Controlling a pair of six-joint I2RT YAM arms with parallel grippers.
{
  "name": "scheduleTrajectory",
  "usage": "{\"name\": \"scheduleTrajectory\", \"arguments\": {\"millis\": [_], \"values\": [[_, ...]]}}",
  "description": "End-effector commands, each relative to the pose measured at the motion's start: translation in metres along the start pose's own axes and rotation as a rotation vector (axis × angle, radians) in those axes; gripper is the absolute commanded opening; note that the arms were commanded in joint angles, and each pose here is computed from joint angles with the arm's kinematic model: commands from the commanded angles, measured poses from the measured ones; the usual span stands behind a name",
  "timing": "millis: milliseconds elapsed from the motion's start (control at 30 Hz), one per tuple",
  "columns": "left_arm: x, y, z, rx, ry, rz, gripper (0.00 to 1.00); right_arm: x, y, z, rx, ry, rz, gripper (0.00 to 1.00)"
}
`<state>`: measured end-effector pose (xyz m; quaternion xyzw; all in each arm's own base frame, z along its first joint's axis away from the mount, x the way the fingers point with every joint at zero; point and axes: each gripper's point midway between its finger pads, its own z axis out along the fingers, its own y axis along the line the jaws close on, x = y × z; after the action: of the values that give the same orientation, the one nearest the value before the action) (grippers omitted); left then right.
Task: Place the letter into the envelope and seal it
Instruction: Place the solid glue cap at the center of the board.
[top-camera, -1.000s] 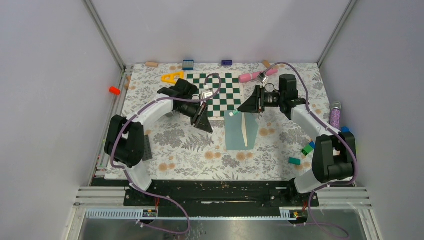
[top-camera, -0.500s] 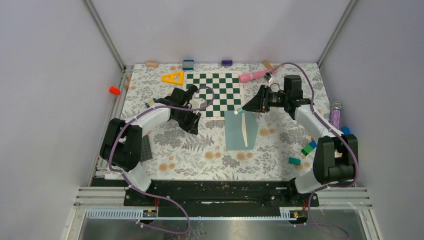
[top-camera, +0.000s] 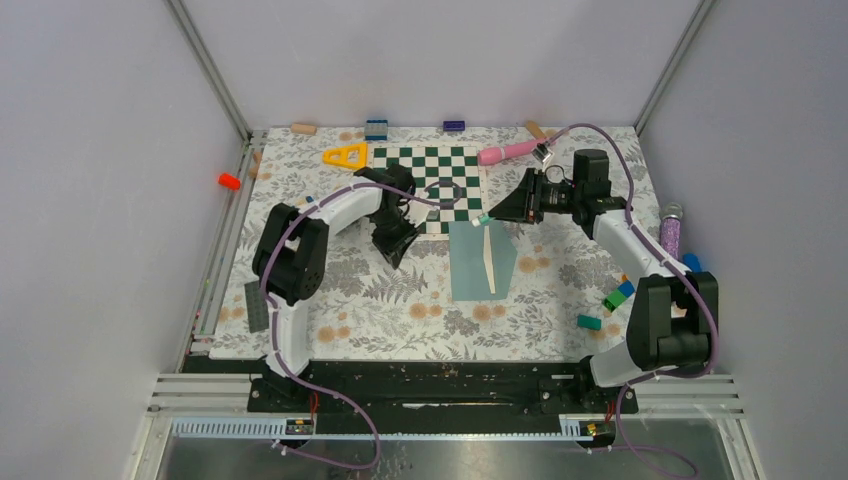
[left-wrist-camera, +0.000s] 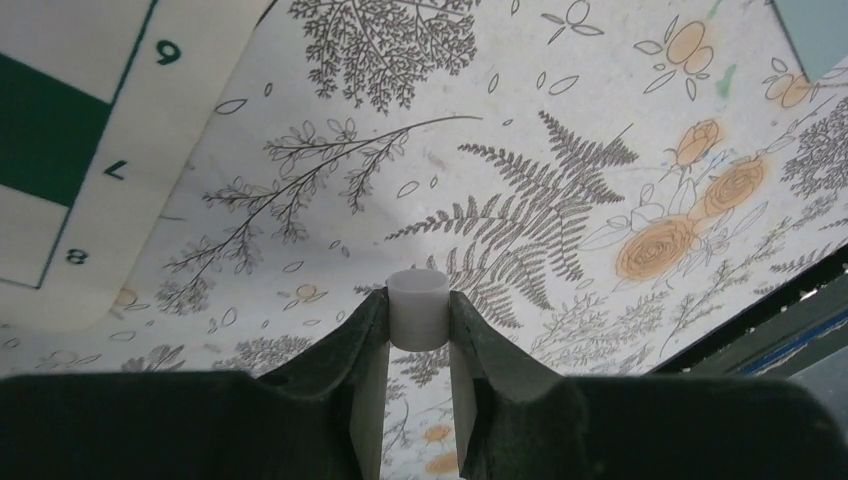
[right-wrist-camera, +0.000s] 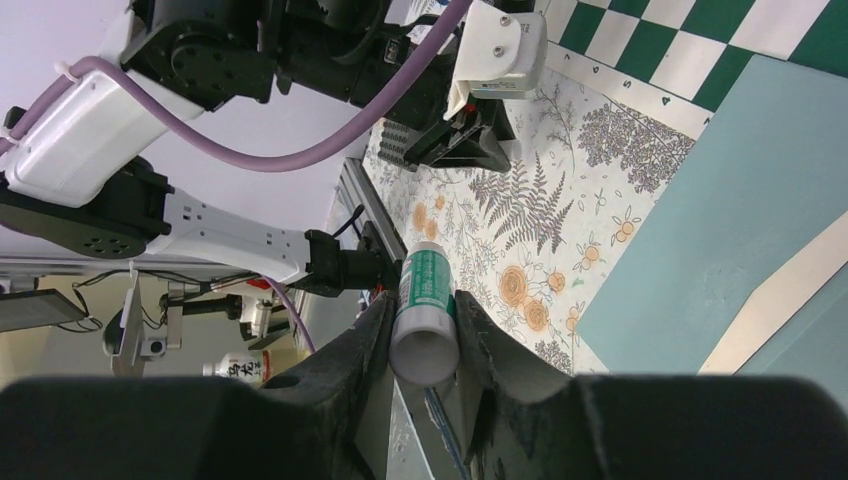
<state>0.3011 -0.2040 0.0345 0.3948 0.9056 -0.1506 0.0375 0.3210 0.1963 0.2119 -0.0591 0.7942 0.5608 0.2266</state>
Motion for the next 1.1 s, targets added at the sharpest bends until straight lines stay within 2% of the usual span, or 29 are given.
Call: {"name": "scheduleTrajectory", "arguments": {"millis": [0,233,367,533,700,800,967,1067], "values": [[0.023,0.001,-0.026,-0.013,0.184,0.062,0.15,-0.011,0.021,-0.012,-0.019,-0.041,-0.080,0.06],[0.044,-0.005,-0.001,-0.042,0.341,0.103,0.17,-0.013,0.023,-0.016,-0.020,-0.052,-0.087,0.06],[0.051,0.000,0.014,-0.133,0.392,0.126,0.20,-0.013,0.024,-0.017,-0.023,-0.053,-0.087,0.06],[0.050,-0.002,0.024,-0.173,0.403,0.138,0.35,-0.013,0.024,-0.016,-0.029,-0.054,-0.081,0.06],[0.049,-0.003,0.028,-0.197,0.409,0.156,0.55,-0.013,0.025,-0.016,-0.032,-0.053,-0.079,0.06],[0.044,-0.003,0.027,-0.209,0.385,0.159,0.62,-0.013,0.025,-0.016,-0.034,-0.055,-0.080,0.06],[0.030,-0.004,0.019,-0.225,0.314,0.159,0.78,-0.014,0.026,-0.017,-0.036,-0.057,-0.077,0.06],[0.024,-0.007,0.015,-0.218,0.279,0.159,0.83,-0.014,0.026,-0.017,-0.037,-0.056,-0.078,0.06]]}}
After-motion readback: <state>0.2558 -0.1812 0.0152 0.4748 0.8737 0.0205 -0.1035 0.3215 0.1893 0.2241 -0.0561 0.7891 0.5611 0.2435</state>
